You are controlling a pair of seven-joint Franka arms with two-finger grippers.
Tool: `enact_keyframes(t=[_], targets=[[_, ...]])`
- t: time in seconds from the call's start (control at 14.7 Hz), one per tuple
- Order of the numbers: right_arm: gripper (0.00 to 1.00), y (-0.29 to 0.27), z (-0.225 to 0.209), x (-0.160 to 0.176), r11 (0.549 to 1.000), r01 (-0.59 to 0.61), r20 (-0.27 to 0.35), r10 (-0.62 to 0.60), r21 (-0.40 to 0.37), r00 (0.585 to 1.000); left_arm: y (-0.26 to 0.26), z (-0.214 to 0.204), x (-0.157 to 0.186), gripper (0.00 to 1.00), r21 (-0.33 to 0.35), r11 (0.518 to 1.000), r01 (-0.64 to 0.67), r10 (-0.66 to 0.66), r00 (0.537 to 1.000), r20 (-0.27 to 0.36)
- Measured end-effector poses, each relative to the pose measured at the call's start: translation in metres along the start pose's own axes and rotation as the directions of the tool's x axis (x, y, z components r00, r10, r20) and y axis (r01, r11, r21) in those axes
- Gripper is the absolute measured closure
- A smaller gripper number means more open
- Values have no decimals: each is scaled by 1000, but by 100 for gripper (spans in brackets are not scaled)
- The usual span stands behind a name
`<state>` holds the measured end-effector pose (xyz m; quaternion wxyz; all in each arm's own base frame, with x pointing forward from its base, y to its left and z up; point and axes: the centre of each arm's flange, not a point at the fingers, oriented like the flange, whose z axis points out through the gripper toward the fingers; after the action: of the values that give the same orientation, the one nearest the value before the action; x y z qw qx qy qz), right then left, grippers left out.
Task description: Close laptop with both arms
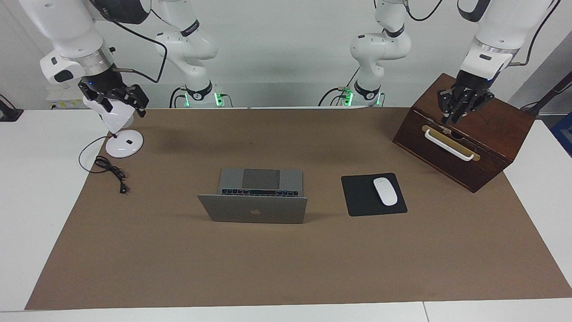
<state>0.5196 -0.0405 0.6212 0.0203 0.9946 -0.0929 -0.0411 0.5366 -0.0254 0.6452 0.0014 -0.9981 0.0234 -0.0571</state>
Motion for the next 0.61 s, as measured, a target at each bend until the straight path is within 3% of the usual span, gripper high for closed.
enact_keyframes(t=[0.07,0.14,0.34,0.61], targets=[[0,0,0,0,1000,1,0,-1,0,1000,-1,-1,1,97,0,1000,1,-1,1000,-6],[0,1,0,0,1000,1,0,-1,0,1000,-1,-2,2,99,0,1000,1,-1,1000,-18],[0,5,-2,4,1000,-6,-31,6,5,999,0,-5,6,99,-5,1000,1,-1,998,-55],[0,28,3,31,999,32,-144,-30,9,989,4,-6,11,99,-52,999,8,-13,995,-99]])
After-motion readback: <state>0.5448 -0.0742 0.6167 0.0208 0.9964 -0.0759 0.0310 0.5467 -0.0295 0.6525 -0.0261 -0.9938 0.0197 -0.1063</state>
